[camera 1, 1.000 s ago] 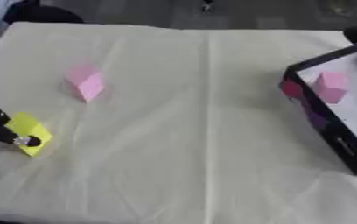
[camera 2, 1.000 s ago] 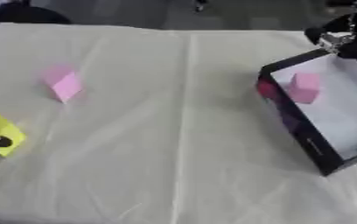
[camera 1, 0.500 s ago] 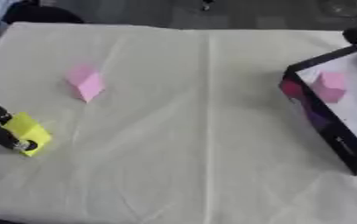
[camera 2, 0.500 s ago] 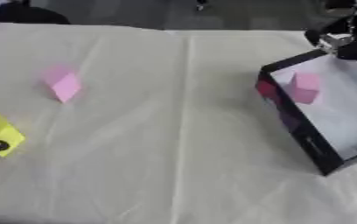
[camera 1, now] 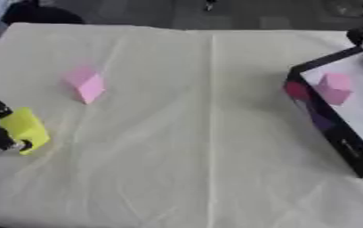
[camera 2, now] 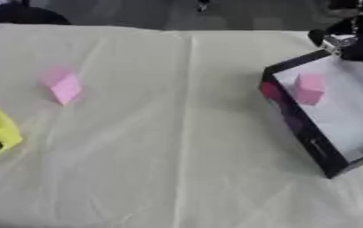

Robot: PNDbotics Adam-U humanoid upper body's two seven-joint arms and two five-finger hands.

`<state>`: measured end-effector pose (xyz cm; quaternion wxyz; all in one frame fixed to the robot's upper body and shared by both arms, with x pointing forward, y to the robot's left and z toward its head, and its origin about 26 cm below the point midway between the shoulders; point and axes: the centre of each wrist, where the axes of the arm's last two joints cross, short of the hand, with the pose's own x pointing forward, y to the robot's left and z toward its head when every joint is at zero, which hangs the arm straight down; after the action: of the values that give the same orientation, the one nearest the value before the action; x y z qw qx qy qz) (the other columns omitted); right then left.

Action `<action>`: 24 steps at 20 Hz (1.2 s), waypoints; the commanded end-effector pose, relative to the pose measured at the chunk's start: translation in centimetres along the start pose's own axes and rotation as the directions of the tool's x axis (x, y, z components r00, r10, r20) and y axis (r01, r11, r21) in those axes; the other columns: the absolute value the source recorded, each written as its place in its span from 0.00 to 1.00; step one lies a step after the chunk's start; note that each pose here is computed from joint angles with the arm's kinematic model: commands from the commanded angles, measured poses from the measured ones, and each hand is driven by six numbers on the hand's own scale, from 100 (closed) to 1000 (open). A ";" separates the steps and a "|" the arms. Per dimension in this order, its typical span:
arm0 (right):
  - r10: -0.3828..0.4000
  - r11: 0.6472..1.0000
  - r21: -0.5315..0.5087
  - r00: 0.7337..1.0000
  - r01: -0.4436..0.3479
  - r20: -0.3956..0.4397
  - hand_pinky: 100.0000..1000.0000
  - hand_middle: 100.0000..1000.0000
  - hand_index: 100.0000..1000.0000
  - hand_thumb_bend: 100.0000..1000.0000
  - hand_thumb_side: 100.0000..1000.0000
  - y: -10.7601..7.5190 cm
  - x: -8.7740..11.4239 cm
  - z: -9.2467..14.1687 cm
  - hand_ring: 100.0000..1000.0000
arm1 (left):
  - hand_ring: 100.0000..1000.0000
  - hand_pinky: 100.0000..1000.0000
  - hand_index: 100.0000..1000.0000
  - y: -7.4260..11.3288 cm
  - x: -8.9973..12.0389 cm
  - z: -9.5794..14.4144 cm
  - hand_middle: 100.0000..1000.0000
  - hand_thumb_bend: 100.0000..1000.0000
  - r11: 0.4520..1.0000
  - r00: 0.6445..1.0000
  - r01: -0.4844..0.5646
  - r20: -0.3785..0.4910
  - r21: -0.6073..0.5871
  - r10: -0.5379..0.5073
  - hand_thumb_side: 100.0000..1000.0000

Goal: Pick up the objects with one hand, pass them to the other hand, and then place them into the box on the other side of the table.

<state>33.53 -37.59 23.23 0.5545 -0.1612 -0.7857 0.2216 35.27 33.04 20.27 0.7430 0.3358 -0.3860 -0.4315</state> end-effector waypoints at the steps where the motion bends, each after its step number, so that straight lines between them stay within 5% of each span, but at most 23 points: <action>1: 0.018 1.000 -0.015 0.999 -0.017 0.038 0.81 0.84 0.83 0.34 0.11 -1.1 1.3 -0.2 0.63 | 0.77 0.85 0.44 2.7 1.4 3.1 0.62 0.02 0.997 0.999 -0.023 0.025 0.077 0.021 0.03; 8: -0.003 1.000 -0.006 0.997 0.003 0.078 0.81 0.84 0.83 0.33 0.10 -0.9 2.3 -0.4 0.63 | 0.72 0.82 0.41 2.8 5.1 5.6 0.58 0.02 0.974 0.982 -0.009 0.187 0.225 -0.034 0.00; 17: -0.055 0.995 0.097 0.974 0.034 0.218 0.82 0.85 0.84 0.37 0.06 0.6 6.3 -1.6 0.65 | 0.68 0.80 0.41 -0.1 9.5 4.4 0.55 0.01 0.959 0.922 -0.012 0.374 0.285 -0.100 0.01; 18: -0.059 0.992 0.120 0.968 0.030 0.243 0.82 0.86 0.85 0.53 0.06 0.9 7.0 -1.7 0.66 | 0.67 0.79 0.40 -0.4 9.9 4.3 0.55 0.05 0.958 0.914 -0.013 0.392 0.288 -0.106 0.10; 19: -0.062 0.989 0.144 0.962 0.024 0.267 0.82 0.86 0.85 0.38 0.06 1.3 7.7 -1.9 0.66 | 0.66 0.79 0.40 -0.6 10.4 4.3 0.55 0.00 0.956 0.906 -0.017 0.410 0.293 -0.110 0.01; 24: -0.094 0.959 0.284 0.922 -0.019 0.377 0.83 0.88 0.87 0.40 0.07 3.4 11.1 -2.7 0.69 | 0.66 0.79 0.40 -1.3 12.2 3.9 0.55 0.00 0.951 0.864 -0.045 0.489 0.307 -0.117 0.02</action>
<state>32.93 -29.27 30.09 0.4291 -0.0237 -0.8411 0.3285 35.29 20.90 23.61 0.5628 0.3229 -0.6089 -0.4563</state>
